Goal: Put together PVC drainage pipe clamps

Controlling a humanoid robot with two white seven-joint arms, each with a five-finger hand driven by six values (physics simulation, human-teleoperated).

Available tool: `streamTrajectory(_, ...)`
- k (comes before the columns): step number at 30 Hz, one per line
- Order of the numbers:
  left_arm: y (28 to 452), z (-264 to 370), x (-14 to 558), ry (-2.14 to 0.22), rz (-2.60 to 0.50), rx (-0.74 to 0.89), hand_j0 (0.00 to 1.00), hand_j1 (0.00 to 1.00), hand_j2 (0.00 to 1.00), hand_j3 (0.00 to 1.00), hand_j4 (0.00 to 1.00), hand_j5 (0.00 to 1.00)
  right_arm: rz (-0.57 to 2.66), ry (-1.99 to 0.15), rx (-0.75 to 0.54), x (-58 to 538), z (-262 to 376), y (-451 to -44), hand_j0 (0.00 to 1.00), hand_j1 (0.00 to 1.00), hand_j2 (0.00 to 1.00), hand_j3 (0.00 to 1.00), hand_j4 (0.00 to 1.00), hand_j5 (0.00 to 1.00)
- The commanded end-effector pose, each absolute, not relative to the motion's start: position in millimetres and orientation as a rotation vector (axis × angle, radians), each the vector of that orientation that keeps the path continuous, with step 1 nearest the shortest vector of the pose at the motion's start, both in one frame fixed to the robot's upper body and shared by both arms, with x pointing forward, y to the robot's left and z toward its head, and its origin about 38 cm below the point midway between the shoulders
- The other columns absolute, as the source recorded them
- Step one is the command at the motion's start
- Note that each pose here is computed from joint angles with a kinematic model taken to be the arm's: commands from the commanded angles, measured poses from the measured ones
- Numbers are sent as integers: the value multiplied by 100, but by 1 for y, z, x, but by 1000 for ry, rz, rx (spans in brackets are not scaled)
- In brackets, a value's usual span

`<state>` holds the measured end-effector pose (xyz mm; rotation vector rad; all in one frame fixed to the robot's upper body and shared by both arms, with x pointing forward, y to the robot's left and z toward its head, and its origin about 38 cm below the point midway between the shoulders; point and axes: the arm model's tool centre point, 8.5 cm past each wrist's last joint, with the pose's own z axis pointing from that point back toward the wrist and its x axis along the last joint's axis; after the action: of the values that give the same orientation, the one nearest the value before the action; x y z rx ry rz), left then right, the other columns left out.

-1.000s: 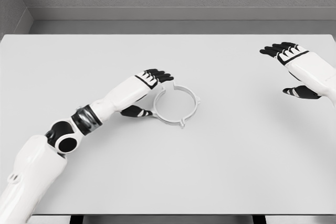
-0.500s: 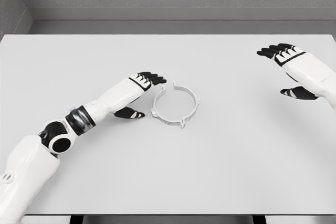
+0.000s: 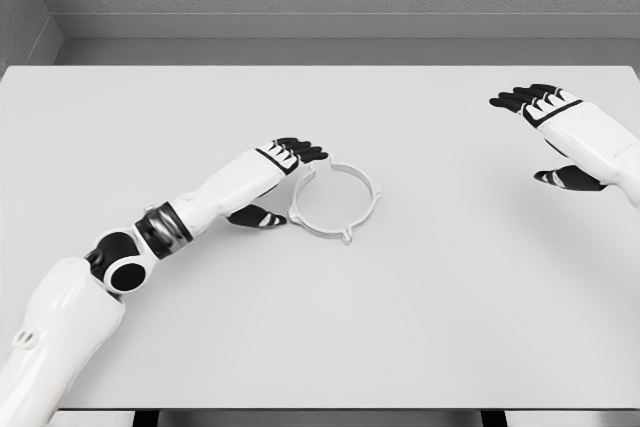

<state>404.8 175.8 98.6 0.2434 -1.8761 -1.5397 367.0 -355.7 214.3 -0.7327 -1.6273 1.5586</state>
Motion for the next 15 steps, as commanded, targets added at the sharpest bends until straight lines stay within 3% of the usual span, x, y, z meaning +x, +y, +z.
streamTrajectory(1, 174, 99, 405, -1883, -1528, 235, 100, 100, 100, 100, 100, 100, 1552, -1633, -730, 367, 215, -356, 100, 100, 100, 100, 100, 100)
streamTrajectory(15, 165, 98, 405, -1895, -1516, 223, 100, 100, 100, 100, 100, 100, 1552, -1632, -729, 367, 215, -356, 100, 100, 100, 100, 100, 100)
